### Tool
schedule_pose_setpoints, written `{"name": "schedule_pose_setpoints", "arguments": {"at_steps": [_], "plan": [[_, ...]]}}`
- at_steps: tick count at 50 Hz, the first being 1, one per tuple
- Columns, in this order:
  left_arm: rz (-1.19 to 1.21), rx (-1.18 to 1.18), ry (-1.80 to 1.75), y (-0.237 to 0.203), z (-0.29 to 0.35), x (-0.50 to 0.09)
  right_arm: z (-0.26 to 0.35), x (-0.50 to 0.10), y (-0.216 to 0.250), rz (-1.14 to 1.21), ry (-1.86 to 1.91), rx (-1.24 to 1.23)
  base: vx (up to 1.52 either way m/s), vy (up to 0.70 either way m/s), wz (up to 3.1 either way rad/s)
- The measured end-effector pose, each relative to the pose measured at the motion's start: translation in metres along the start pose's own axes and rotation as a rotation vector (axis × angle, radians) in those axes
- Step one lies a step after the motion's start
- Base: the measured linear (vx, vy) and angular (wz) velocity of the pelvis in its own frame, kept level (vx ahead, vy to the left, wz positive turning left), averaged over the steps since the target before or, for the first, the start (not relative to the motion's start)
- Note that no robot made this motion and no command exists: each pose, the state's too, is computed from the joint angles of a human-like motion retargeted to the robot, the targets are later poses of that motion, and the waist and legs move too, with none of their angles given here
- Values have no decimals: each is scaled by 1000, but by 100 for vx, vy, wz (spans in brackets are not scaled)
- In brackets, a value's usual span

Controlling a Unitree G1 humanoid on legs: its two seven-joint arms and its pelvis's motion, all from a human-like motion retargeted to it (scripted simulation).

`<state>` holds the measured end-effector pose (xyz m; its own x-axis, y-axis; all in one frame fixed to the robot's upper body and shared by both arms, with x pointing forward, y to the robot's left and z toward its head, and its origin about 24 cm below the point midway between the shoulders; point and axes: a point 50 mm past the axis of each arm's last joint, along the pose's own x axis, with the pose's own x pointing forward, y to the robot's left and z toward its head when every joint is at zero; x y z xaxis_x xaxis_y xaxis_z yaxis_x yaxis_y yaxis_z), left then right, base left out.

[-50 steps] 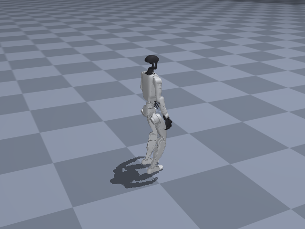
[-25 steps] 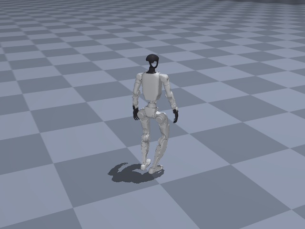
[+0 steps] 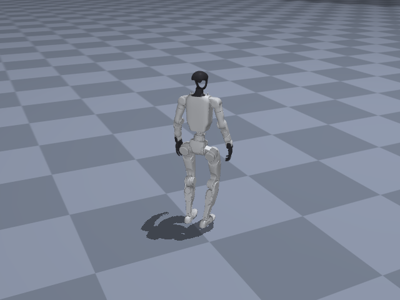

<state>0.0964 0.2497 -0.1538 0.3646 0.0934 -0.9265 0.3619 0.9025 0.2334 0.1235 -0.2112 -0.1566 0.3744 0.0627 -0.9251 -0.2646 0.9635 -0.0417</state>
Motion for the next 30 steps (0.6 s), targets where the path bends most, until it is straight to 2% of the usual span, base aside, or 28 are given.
{"name": "schedule_pose_setpoints", "arguments": {"at_steps": [11, 30], "plan": [[-30, 32, -5, -1, 5, 1, 0, 1, 1, 10, 7, 7, 0, 0, 0], [99, 17, -228, 29, 56, -2, 13, 2, 2, 6, -27, -63, 0, -4, 2]]}}
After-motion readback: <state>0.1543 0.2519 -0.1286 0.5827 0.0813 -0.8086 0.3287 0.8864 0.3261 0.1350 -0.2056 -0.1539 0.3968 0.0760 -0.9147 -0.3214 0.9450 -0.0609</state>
